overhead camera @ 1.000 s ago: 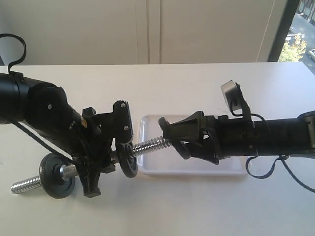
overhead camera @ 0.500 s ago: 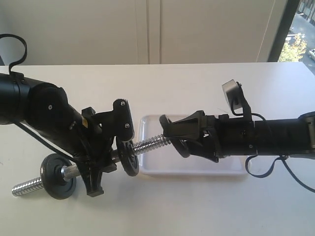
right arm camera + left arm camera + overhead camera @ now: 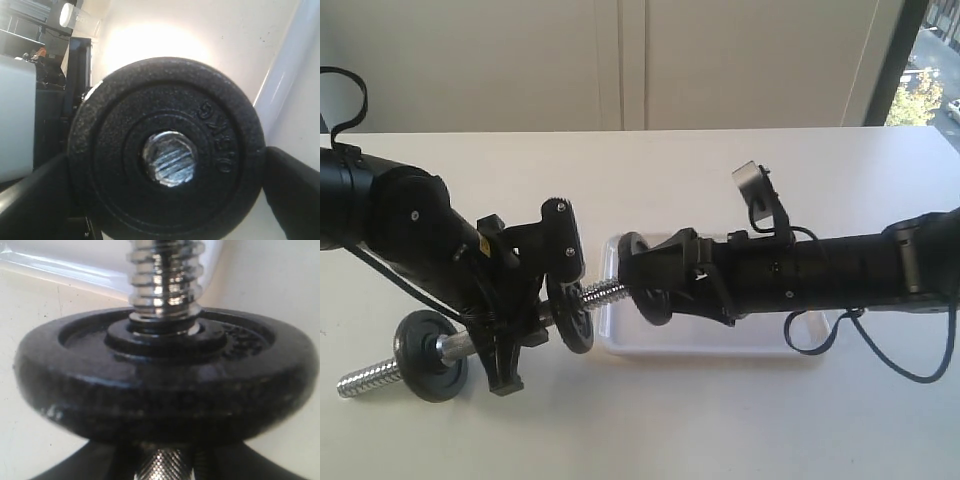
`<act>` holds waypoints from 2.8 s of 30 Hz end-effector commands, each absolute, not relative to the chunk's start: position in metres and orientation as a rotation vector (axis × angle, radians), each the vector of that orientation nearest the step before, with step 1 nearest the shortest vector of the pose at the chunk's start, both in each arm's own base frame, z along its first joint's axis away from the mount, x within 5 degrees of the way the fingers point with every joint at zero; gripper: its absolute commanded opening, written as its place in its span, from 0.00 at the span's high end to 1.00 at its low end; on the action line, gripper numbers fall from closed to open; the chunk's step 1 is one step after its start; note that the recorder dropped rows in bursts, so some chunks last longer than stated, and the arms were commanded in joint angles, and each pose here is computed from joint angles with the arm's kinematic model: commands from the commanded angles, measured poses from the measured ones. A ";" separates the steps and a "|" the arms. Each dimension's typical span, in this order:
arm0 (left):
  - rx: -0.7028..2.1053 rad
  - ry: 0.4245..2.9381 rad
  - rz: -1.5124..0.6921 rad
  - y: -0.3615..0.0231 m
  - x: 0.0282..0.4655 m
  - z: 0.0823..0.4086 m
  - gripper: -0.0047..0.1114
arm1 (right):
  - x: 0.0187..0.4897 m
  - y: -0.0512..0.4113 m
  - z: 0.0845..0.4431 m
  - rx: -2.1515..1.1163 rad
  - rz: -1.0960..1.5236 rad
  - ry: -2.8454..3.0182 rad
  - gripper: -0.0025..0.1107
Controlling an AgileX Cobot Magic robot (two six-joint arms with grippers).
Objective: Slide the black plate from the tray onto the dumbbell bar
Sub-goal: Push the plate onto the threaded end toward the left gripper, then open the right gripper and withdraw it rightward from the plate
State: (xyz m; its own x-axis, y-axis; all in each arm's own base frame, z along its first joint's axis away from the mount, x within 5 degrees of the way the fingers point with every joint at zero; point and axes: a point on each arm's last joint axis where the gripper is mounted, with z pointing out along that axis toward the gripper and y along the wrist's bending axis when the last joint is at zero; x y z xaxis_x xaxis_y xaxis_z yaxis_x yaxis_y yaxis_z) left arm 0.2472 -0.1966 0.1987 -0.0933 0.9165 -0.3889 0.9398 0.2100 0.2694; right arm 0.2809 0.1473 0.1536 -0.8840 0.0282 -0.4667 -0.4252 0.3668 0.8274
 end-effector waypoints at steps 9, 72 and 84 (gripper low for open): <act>1.512 1.917 -0.094 -0.206 0.255 0.226 0.96 | 0.269 0.184 0.157 -0.566 1.735 2.149 0.98; 1.457 1.992 -0.074 -0.190 0.264 0.225 0.96 | 0.299 0.142 0.146 -0.524 1.502 2.288 0.05; 1.455 2.095 -0.068 -0.181 0.275 0.204 0.96 | 0.301 0.139 0.146 -0.509 1.494 2.286 0.05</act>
